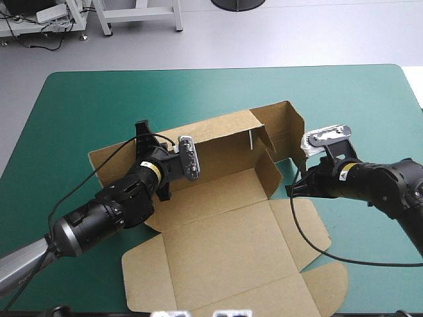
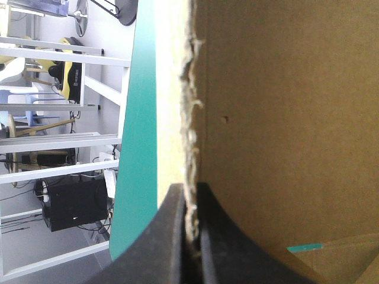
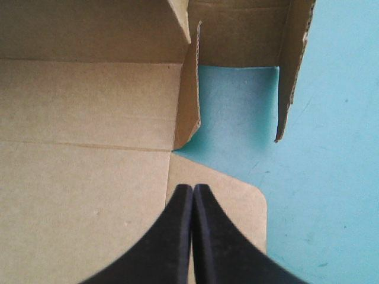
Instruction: Fold the box
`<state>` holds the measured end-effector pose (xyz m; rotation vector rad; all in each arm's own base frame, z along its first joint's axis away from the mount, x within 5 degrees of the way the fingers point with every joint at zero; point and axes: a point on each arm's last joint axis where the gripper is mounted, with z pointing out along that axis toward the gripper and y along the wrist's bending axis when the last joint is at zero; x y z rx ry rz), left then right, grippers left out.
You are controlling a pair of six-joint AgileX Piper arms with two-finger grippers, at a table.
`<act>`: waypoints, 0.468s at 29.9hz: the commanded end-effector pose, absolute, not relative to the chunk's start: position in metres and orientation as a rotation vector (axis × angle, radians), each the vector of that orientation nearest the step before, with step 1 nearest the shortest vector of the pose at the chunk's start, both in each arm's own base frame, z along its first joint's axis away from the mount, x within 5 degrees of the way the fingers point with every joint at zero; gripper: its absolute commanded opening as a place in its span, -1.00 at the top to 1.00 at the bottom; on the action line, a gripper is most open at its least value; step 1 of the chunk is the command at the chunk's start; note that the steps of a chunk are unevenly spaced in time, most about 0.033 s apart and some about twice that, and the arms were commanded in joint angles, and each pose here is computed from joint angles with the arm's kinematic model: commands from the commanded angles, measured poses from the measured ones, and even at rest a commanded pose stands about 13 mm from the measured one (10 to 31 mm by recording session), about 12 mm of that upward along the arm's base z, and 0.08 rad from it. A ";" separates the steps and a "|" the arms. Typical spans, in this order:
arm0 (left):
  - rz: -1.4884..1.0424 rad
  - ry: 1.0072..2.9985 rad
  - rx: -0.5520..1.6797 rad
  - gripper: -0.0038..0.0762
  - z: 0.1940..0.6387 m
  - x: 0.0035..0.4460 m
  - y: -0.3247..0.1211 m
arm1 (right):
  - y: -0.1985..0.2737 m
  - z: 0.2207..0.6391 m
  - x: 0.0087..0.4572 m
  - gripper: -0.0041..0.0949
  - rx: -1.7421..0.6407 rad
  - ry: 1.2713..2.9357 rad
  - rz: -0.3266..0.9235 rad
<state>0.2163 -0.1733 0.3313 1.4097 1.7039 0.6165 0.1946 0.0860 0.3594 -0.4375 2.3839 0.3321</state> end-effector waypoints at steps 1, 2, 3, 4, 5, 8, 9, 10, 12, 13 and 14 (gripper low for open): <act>0.549 1.693 1.359 0.92 0.342 0.212 -0.174 | 0.084 0.375 0.194 0.93 -0.387 2.223 0.361; 0.549 1.693 1.359 0.92 0.342 0.212 -0.174 | 0.084 0.376 0.194 0.93 -0.385 2.214 0.361; 0.549 1.693 1.359 0.92 0.342 0.212 -0.174 | 0.085 0.378 0.195 0.93 -0.387 2.199 0.360; 0.549 1.693 1.359 0.92 0.342 0.212 -0.174 | 0.085 0.380 0.195 0.93 -0.383 2.185 0.361; 0.548 1.692 1.359 0.92 0.342 0.212 -0.174 | 0.085 0.383 0.196 0.93 -0.384 2.172 0.361; 0.545 1.689 1.360 0.92 0.342 0.212 -0.175 | 0.085 0.392 0.198 0.93 -0.383 2.110 0.359; 0.544 1.687 1.360 0.92 0.342 0.212 -0.175 | 0.085 0.396 0.200 0.93 -0.381 2.077 0.355; 0.544 1.687 1.360 0.92 0.342 0.212 -0.175 | 0.086 0.400 0.203 0.93 -0.382 2.047 0.349; 0.544 1.687 1.360 0.92 0.342 0.212 -0.175 | 0.089 0.408 0.212 0.93 -0.407 2.047 0.332; 0.544 1.687 1.360 0.92 0.342 0.212 -0.175 | 0.091 0.410 0.218 0.93 -0.423 2.080 0.321; 0.548 1.684 1.360 0.92 0.343 0.212 -0.175 | 0.096 0.413 0.229 0.93 -0.439 2.116 0.310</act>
